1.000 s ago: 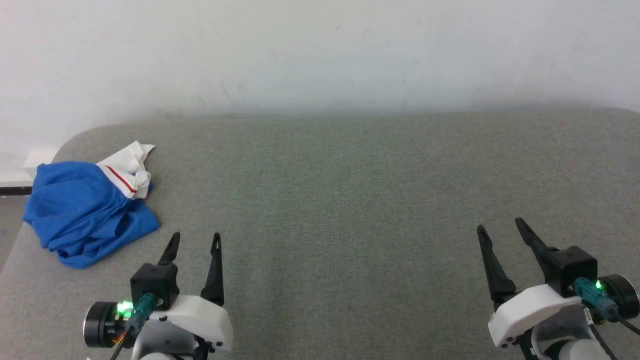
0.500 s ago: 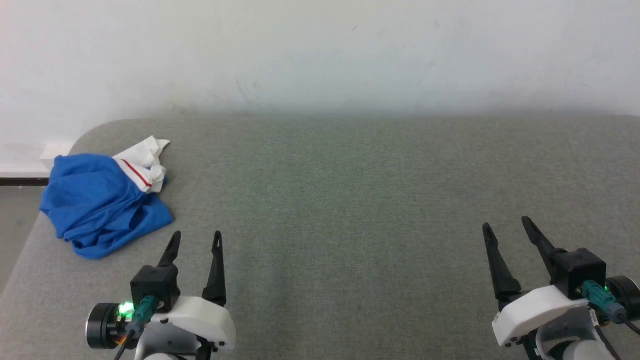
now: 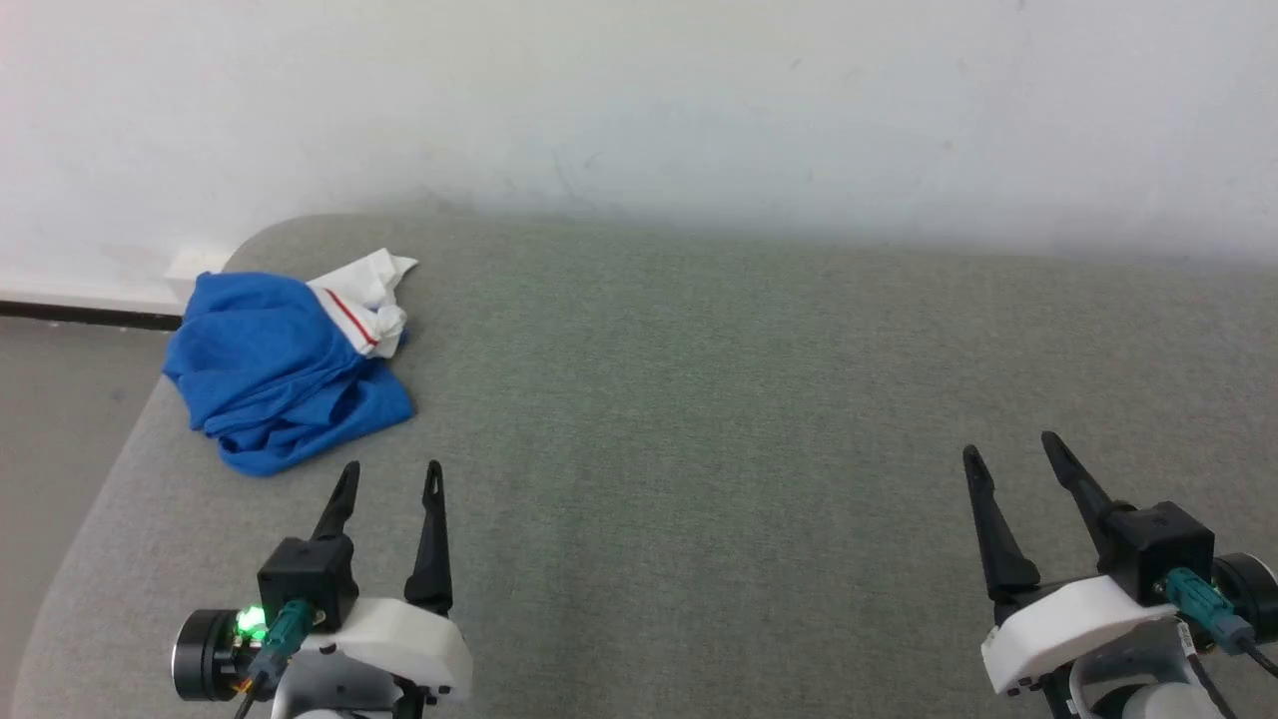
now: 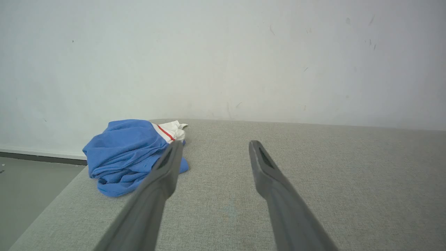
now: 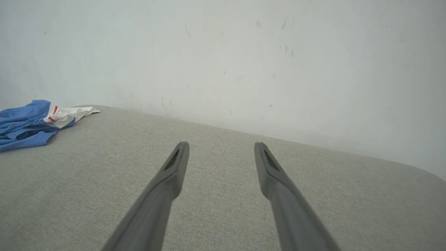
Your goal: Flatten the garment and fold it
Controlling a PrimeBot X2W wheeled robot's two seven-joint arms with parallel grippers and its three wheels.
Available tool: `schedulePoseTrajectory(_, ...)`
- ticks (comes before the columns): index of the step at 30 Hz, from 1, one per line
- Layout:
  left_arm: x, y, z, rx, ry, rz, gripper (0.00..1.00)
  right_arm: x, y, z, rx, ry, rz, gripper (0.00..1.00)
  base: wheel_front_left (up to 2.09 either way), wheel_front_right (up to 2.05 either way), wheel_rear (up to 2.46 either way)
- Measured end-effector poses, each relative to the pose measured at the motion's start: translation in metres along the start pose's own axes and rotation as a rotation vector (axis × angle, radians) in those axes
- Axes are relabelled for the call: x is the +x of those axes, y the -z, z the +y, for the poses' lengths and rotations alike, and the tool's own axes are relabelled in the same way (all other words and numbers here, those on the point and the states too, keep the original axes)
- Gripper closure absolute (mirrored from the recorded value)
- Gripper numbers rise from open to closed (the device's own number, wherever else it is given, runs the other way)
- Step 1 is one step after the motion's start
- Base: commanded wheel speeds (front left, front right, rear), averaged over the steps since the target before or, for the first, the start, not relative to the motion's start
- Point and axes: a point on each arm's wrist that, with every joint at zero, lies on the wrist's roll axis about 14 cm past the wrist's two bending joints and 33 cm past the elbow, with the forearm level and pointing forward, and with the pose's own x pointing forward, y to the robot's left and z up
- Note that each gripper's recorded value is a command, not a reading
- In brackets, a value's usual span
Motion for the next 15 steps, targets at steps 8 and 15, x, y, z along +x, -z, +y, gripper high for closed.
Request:
schedulePoseTrajectory(8,-0.012,-0.002,0.019,-0.006,-0.063,-0.017,0.0,0.011,-0.004,0.018,0.009,-0.056,-0.022,0.0,0.0,0.0,0.0)
schedulePoseTrajectory(15,-0.025,-0.002,0.034,-0.005,-0.115,-0.021,0.0,0.018,-0.006,0.035,0.014,-0.108,-0.039,0.0,0.0,0.0,0.0)
